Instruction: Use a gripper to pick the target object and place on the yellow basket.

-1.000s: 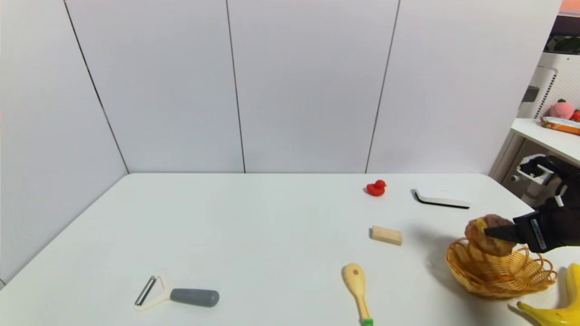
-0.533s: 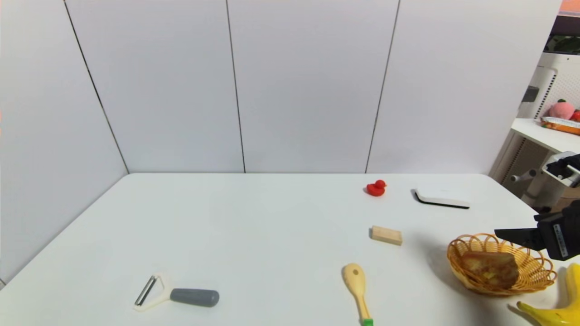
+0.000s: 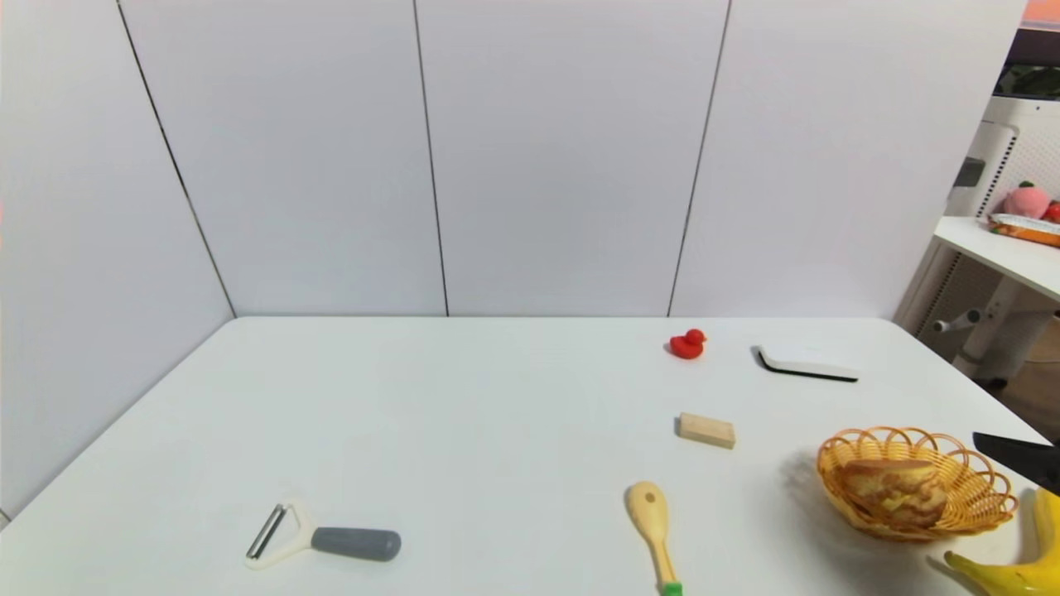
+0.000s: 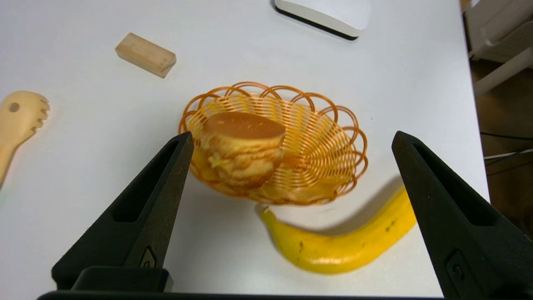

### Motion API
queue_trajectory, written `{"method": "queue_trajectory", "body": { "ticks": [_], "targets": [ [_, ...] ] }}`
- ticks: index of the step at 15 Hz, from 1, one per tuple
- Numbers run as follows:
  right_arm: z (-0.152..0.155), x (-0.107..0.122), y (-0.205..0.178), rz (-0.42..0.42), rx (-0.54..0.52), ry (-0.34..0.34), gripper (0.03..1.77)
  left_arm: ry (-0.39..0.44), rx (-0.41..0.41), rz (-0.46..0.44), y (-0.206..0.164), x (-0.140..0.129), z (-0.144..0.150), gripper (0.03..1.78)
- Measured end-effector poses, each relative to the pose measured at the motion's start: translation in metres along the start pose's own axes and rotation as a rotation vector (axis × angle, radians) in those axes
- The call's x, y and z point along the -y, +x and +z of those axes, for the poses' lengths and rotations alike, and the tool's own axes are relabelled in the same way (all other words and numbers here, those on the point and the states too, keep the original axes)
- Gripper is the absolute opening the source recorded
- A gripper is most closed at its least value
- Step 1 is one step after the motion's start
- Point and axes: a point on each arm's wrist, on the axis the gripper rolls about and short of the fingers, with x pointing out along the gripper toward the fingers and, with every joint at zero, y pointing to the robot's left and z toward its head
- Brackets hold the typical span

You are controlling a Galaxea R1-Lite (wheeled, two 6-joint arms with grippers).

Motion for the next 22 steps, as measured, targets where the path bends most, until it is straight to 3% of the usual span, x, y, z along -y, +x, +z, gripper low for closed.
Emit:
{"method": "queue_trajectory", "body": {
  "ticks": [5,7,11,12,14,22],
  "targets": [
    [-0.069,-0.029,-0.048,-0.132,0.15,0.136,1.68,0.0,0.0,0.0,0.0,0.0,0.0,1.69],
    [-0.1,-0.036,-0.052,-0.124,0.235,0.125,1.68,0.0,0.0,0.0,0.0,0.0,0.0,1.69],
    [-0.155,-0.049,-0.046,-0.062,0.394,0.028,1.69,0.0,0.0,0.0,0.0,0.0,0.0,1.69],
    [-0.161,-0.051,-0.046,-0.045,0.432,0.019,1.69,0.0,0.0,0.0,0.0,0.0,0.0,1.69],
    [-0.168,-0.052,-0.046,-0.024,0.474,0.069,1.69,0.0,0.0,0.0,0.0,0.0,0.0,1.69],
    [-0.171,-0.052,-0.047,-0.033,0.505,0.127,1.69,0.0,0.0,0.0,0.0,0.0,0.0,1.69]
  ]
}}
